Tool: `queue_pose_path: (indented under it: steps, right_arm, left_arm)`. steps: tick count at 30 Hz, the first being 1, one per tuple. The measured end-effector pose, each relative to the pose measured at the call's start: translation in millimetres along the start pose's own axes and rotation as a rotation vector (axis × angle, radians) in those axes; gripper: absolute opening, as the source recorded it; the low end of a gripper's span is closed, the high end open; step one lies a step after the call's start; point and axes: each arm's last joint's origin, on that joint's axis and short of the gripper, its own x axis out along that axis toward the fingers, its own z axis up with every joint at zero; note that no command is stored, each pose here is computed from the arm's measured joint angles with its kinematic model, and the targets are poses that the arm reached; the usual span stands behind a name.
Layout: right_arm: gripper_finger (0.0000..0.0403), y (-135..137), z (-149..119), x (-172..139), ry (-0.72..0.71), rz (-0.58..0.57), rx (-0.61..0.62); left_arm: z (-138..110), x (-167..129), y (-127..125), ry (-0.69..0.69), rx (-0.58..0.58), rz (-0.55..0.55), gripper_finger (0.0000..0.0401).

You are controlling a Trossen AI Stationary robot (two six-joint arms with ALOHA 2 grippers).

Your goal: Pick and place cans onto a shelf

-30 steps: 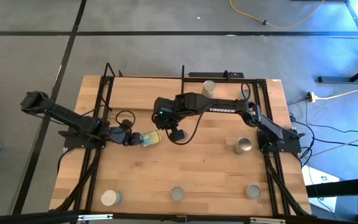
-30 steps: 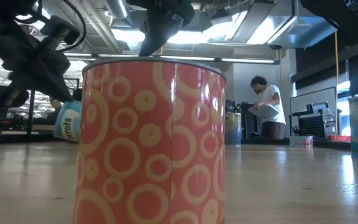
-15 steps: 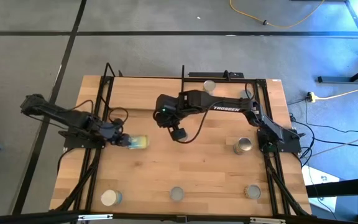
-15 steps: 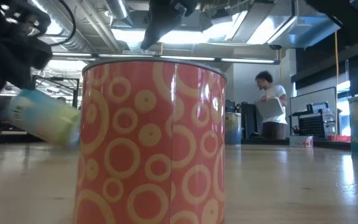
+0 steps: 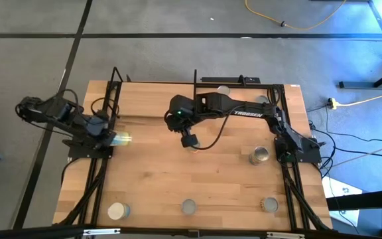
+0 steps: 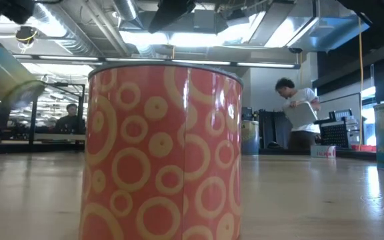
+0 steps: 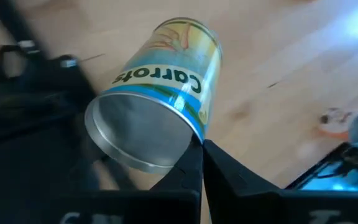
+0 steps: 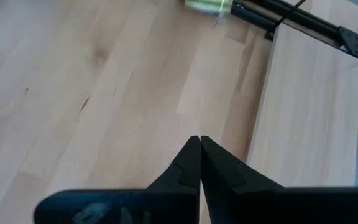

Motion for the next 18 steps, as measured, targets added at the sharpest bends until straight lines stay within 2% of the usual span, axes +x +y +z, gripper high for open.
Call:
queue_pose_path:
  steps: [2, 6, 18]
  right_arm:
    - [0.001, 0.0, 0.1, 0.0, -0.001, 0.0, 0.0]
    - [0.001, -0.5, 1.3, 0.0, -0.013, -0.005, 0.0]
    - [0.001, -2.8, 5.8, -0.2, -0.061, -0.026, -0.001]
  left_arm:
    - [0.6, -6.9, -1.9, 0.008, 0.011, 0.058, 0.0]
    - [1.3, -11.0, -13.7, 0.036, 0.056, 0.051, 0.0]
    - [1.0, 22.9, -55.2, 0.184, 0.221, 0.225, 0.0]
